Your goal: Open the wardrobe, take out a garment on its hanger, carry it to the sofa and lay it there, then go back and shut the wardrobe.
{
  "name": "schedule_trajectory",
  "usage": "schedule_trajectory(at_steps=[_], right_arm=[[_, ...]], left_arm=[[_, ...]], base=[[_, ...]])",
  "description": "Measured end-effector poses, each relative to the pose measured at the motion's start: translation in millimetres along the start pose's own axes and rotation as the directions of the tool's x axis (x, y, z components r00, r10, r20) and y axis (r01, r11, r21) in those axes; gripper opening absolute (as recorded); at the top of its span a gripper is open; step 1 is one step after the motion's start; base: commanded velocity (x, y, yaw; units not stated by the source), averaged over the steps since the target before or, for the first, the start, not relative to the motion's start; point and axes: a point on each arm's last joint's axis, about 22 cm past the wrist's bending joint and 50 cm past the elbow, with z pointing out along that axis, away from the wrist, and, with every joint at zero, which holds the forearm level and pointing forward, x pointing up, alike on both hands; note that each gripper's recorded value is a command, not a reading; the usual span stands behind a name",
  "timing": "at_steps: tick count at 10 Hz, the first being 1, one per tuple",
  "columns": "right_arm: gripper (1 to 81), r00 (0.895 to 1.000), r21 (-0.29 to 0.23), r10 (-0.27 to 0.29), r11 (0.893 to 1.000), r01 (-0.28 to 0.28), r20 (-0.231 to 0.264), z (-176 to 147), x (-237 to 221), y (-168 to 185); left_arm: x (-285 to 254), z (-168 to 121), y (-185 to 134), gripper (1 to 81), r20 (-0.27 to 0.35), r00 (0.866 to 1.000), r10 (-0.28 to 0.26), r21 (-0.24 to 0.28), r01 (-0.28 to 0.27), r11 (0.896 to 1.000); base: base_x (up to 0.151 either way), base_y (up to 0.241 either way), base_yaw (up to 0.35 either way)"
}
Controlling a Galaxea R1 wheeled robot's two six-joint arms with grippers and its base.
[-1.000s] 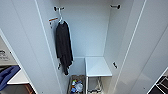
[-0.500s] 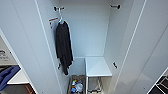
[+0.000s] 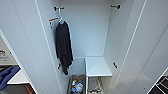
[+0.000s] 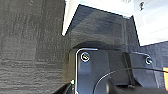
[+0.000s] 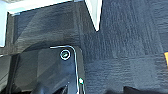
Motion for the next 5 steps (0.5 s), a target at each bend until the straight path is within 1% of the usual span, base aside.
schedule_trajectory(at_steps=[1, 2, 4, 5], right_arm=[[81.1, 0.999, -0.014, 0.007, 1.0, -0.008, -0.033, -6, 27, 12], [81.1, 0.998, -0.028, 0.015, 0.999, -0.017, -0.065, -12, 53, 24], [81.1, 0.994, -0.068, 0.035, 0.997, -0.042, -0.104, -23, 85, 51], [81.1, 0.99, -0.083, 0.055, 0.994, -0.066, -0.128, -30, 108, 63]], left_arm=[[25, -9, -10, 81.1, -0.039, 0.999, -0.011, 0.011, 0.012, 1.0], [42, -21, -23, 81.1, -0.066, 0.998, -0.022, 0.028, 0.024, 0.999], [65, -56, -69, 81.1, -0.109, 0.993, -0.045, 0.1, 0.056, 0.993], [81, -75, -89, 81.1, -0.148, 0.987, -0.057, 0.128, 0.076, 0.989]], base=[[0.0, 0.0, 0.0], [0.0, 0.0, 0.0], [0.0, 0.0, 0.0], [0.0, 0.0, 0.0]])
